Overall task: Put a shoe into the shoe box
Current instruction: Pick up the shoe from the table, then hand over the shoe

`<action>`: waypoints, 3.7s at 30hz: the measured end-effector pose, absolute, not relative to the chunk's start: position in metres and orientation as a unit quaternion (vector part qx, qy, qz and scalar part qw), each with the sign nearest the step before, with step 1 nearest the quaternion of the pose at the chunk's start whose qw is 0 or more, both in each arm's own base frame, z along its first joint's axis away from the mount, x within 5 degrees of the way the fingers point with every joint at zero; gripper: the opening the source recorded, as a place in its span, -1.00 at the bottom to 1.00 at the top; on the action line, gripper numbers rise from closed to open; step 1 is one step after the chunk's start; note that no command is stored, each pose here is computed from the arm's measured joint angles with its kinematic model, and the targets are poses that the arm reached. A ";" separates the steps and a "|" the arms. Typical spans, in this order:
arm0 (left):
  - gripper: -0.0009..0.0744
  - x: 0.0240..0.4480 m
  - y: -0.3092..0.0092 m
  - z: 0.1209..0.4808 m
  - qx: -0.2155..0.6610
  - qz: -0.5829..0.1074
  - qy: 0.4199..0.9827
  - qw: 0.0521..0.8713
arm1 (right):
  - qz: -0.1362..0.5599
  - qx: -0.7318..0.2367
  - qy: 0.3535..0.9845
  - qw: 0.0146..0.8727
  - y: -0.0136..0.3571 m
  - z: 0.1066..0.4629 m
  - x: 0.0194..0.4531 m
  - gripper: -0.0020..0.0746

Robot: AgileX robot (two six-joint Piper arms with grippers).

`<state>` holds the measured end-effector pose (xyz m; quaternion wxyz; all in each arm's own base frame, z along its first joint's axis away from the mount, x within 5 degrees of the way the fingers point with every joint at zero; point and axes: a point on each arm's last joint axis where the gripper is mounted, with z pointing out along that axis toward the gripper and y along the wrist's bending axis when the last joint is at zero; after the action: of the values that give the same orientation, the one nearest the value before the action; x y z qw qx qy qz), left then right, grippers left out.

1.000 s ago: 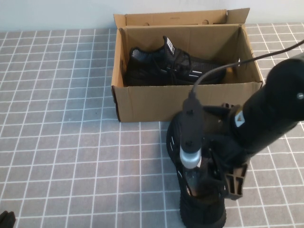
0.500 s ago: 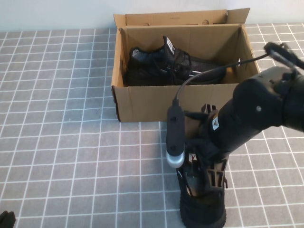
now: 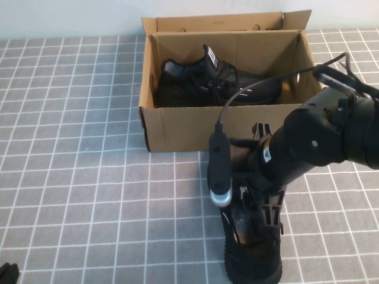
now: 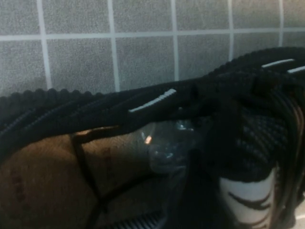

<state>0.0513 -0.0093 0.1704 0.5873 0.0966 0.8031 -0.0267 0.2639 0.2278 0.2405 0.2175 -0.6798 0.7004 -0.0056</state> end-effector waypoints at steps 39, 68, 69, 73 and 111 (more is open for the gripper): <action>-0.98 0.051 -0.009 0.170 0.097 -0.027 0.803 0.587 | 0.036 -0.644 0.700 0.307 0.185 0.398 0.203 -0.91; -0.98 0.056 -0.007 0.207 -0.116 -0.222 0.661 0.707 | 0.087 -0.644 0.707 0.280 0.188 0.397 0.194 -0.91; -0.98 0.056 -0.007 0.207 -0.124 -0.231 0.659 0.705 | 0.087 -0.644 0.706 0.281 0.188 0.397 0.194 -0.91; -0.97 0.054 -0.014 0.202 -0.124 -0.261 0.706 0.646 | 0.089 -0.642 0.706 0.287 0.189 0.397 0.195 -0.91; -0.98 0.279 -0.143 0.345 0.513 -0.337 0.713 0.339 | 0.006 -0.600 0.716 0.357 0.162 0.395 0.260 -0.92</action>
<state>0.2791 -0.1426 0.3450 0.3386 0.5128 0.7134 -0.3368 0.2604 0.1616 0.3954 0.3568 -0.6005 0.7156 0.0060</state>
